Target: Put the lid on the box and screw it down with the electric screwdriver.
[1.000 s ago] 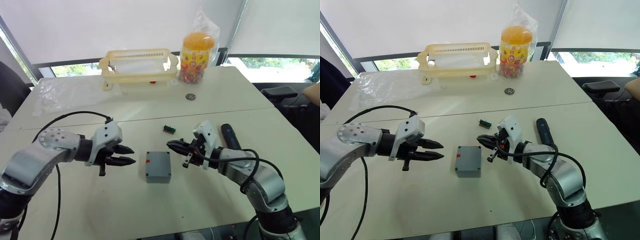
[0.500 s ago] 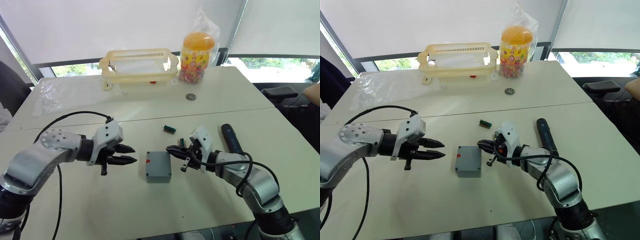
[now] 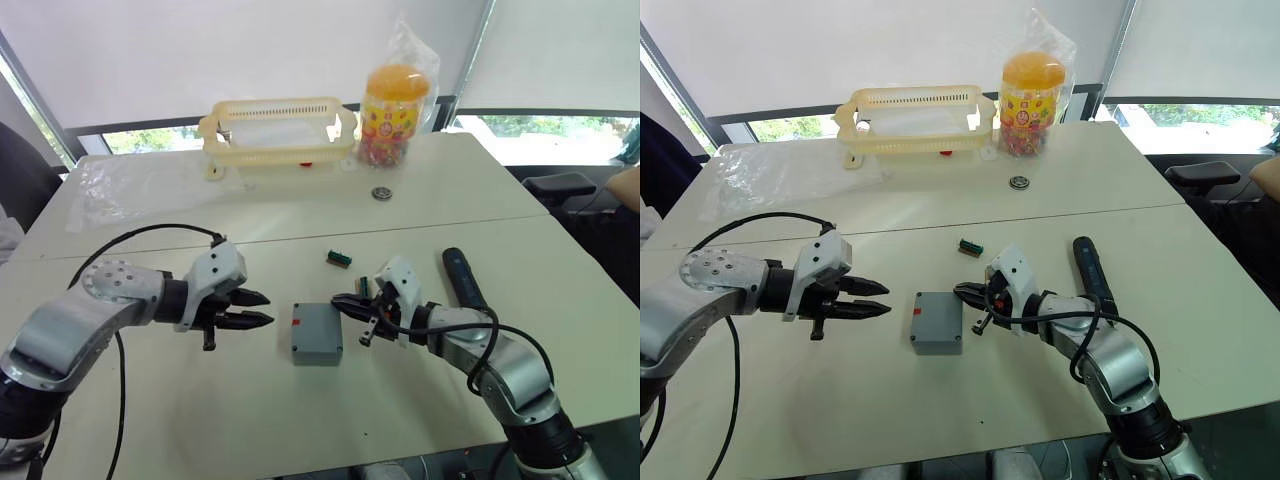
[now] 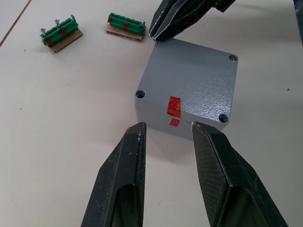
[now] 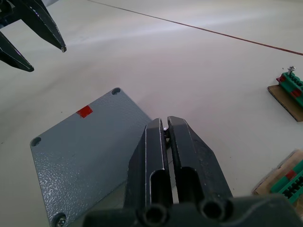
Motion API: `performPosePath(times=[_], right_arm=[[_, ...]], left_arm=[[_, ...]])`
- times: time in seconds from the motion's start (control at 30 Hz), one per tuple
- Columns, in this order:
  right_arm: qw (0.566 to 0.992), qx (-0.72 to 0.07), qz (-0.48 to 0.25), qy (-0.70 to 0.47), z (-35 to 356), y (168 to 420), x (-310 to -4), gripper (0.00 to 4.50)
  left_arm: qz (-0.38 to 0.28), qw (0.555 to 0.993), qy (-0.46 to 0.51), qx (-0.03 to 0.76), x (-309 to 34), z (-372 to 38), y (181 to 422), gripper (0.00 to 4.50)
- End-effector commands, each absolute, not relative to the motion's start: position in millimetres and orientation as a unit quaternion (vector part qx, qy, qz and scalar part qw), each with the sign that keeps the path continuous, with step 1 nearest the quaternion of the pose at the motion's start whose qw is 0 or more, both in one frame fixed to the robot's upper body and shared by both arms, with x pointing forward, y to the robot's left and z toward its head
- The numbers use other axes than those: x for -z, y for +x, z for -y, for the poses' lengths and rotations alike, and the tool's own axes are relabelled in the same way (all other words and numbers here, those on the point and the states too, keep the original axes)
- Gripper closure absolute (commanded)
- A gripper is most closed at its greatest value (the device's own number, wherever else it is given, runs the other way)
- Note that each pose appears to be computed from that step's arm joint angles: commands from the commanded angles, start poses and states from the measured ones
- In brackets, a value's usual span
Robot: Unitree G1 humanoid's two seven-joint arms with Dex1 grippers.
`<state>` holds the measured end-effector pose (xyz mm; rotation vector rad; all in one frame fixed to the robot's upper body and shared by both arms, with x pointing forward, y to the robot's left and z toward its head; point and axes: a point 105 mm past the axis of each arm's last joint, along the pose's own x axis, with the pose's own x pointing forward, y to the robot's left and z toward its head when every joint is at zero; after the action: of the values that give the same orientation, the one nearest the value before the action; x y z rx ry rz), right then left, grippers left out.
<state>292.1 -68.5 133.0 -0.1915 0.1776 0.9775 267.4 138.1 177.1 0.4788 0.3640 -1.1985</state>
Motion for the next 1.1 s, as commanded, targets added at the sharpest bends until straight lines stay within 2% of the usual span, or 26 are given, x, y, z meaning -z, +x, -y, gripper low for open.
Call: performPosePath(times=[0.03,0.07,0.17,0.3,0.53,0.67,0.73,0.87,0.93,1.0,1.1], right_arm=[[0.873,-0.472,-0.071,-0.095,67.3,290.8,-137.8,4.43],[0.874,-0.472,-0.070,-0.097,67.5,291.0,-138.0,4.43],[0.876,-0.468,-0.066,-0.100,68.5,291.8,-140.2,3.58],[0.876,-0.469,-0.056,-0.099,68.8,290.9,-146.2,1.48],[0.878,-0.469,-0.014,-0.090,71.4,286.2,-174.2,1.48],[0.885,-0.463,0.022,-0.048,86.5,282.9,-220.3,1.48],[0.897,-0.440,0.007,-0.036,109.9,288.3,-238.3,1.48],[0.929,-0.362,-0.059,-0.053,174.9,299.0,-255.7,1.48],[0.937,-0.317,-0.121,-0.081,203.5,301.0,-246.6,0.94],[0.931,-0.279,-0.209,-0.107,228.7,295.8,-228.6,0.15],[0.906,-0.240,-0.335,-0.096,256.7,279.6,-206.6,0.06]], left_arm=[[-0.164,0.781,0.226,0.558,-178.1,-136.2,265.8,3.00],[-0.164,0.781,0.226,0.558,-177.8,-136.2,266.0,3.00],[-0.165,0.782,0.226,0.557,-176.6,-136.8,266.4,3.00],[-0.168,0.783,0.224,0.556,-174.8,-138.2,266.5,3.00],[-0.163,0.787,0.209,0.557,-178.4,-138.2,267.2,3.00],[-0.134,0.795,0.183,0.562,-198.6,-134.7,272.4,3.00],[-0.113,0.785,0.176,0.583,-213.8,-126.0,270.9,3.00],[-0.084,0.740,0.192,0.640,-229.9,-102.3,260.7,3.00],[-0.082,0.712,0.204,0.667,-226.4,-92.5,253.1,3.00],[-0.082,0.683,0.227,0.689,-219.0,-86.1,245.7,3.00],[-0.076,0.657,0.259,0.704,-211.8,-79.4,242.3,3.00]])
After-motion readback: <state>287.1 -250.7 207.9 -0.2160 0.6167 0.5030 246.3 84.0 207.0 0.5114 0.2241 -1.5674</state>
